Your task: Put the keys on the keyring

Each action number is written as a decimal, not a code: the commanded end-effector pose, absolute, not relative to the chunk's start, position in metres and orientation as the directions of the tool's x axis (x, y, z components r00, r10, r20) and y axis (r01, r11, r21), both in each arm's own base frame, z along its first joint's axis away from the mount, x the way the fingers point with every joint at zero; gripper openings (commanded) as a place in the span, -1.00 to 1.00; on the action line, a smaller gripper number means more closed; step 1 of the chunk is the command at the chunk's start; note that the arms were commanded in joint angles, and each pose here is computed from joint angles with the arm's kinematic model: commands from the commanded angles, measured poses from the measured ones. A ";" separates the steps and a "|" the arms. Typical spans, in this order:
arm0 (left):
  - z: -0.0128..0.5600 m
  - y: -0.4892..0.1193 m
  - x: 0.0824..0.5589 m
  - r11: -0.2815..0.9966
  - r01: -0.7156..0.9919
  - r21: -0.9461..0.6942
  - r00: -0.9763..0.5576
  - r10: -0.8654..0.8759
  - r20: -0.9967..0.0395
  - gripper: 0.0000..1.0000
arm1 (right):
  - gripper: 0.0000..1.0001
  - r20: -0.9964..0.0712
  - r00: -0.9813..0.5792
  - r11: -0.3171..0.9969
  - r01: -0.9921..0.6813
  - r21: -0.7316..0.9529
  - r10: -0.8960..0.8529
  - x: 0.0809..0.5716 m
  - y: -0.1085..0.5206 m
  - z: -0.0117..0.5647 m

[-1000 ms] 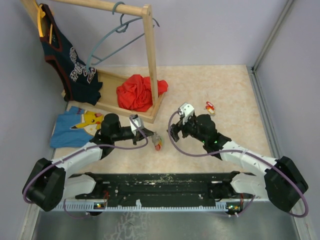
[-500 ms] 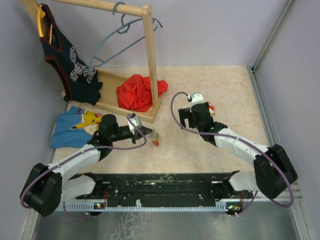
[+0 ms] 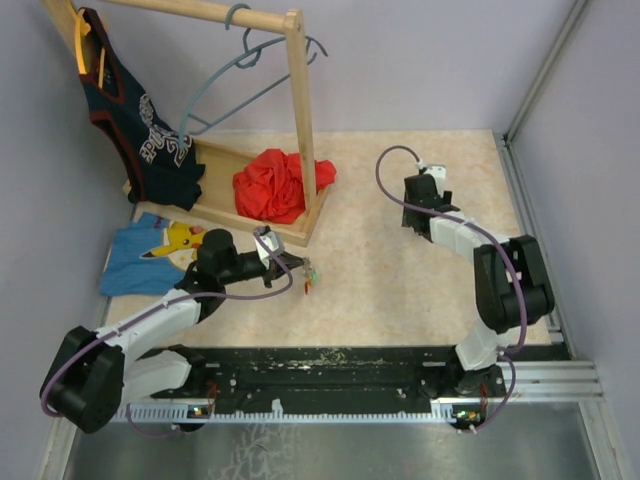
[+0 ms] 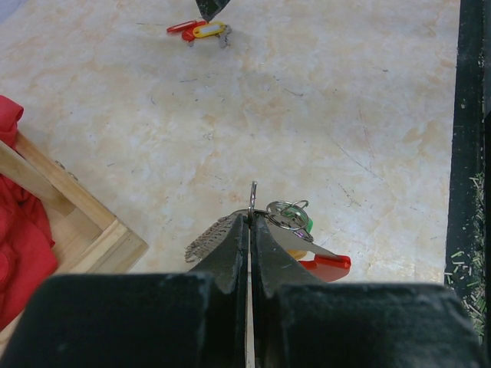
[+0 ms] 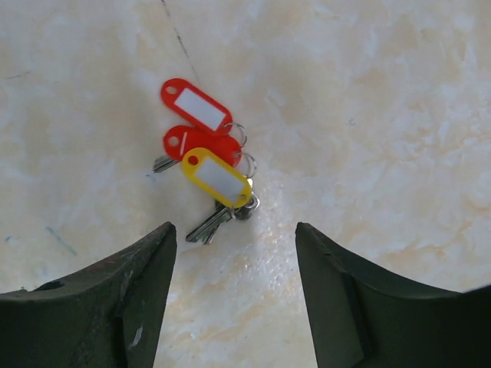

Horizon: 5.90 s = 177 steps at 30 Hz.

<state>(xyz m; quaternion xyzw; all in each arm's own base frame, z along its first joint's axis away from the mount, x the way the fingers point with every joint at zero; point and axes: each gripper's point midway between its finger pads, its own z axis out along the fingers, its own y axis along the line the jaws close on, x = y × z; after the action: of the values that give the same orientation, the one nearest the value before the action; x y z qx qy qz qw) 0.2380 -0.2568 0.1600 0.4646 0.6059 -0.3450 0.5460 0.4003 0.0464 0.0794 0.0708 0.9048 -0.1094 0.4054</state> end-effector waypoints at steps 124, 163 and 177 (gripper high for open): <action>0.163 -0.258 0.237 0.305 0.942 0.141 0.085 0.188 -0.978 -1.00 | -1.00 -0.684 -0.664 0.943 -0.311 -0.115 -0.302 0.368 0.163 0.095; 0.161 -0.258 0.237 0.298 0.942 0.153 0.098 0.192 -0.977 -1.00 | -1.00 -0.827 -0.523 0.724 -0.650 0.231 -0.206 0.287 0.235 0.059; 0.161 -0.257 0.237 0.302 0.941 0.154 0.097 0.193 -0.976 -1.00 | -0.85 -0.715 -0.648 0.764 -0.592 0.257 -0.262 0.257 0.226 0.029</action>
<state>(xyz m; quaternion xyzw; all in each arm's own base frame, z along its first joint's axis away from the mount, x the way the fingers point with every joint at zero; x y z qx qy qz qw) 0.2368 -0.2554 0.1539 0.4822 0.5954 -0.3337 0.5492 0.2586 0.2237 0.0242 -0.2504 0.8690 0.2455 0.3491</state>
